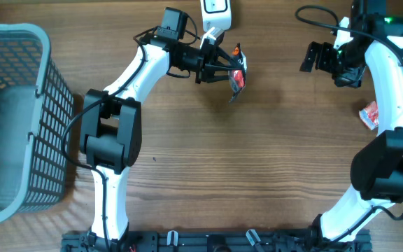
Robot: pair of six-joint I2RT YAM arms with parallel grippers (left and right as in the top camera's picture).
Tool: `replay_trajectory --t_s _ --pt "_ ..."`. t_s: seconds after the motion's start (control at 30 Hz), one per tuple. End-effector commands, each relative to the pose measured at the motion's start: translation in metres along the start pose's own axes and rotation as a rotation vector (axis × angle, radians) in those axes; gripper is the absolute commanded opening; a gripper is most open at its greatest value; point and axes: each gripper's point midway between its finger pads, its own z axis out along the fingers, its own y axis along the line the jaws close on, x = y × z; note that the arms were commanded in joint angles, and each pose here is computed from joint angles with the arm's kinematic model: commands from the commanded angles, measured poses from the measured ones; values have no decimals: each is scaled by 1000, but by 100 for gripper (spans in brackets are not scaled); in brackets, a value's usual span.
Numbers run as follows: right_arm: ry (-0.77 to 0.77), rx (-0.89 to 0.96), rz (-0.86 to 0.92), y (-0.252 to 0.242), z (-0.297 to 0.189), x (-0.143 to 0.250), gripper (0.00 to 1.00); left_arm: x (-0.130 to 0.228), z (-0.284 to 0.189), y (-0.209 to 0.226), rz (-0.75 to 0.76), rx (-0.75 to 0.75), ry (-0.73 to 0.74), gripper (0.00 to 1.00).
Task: Scan the item barcode
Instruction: 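Raise the snack packet to the white scanner with the left gripper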
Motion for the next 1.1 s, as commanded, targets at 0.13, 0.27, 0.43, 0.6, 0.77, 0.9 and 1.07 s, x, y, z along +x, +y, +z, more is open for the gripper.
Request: replay_trajectory --t_s 0.13,0.27,0.43,0.6,0.77,0.9,1.07 --pt "-17 16 -23 -1 9 -3 100 7 -3 -33 -3 49 34 27" --pt "-58 10 -30 0 11 -13 100 -2 -3 -44 -39 48 35 26" --pt "-89 69 1 -13 25 -18 100 -16 -3 -60 -63 36 5 26" --pt "-27 95 52 -22 49 -5 100 -26 -4 -67 -103 32 -40 22" --pt "50 129 136 -32 77 7 100 -34 -4 -69 -178 33 -81 21" --pt "108 152 162 -38 98 16 100 -40 -4 -68 -212 33 -114 21" --pt "140 162 156 -41 106 21 100 -41 -5 -69 -215 33 -121 21"
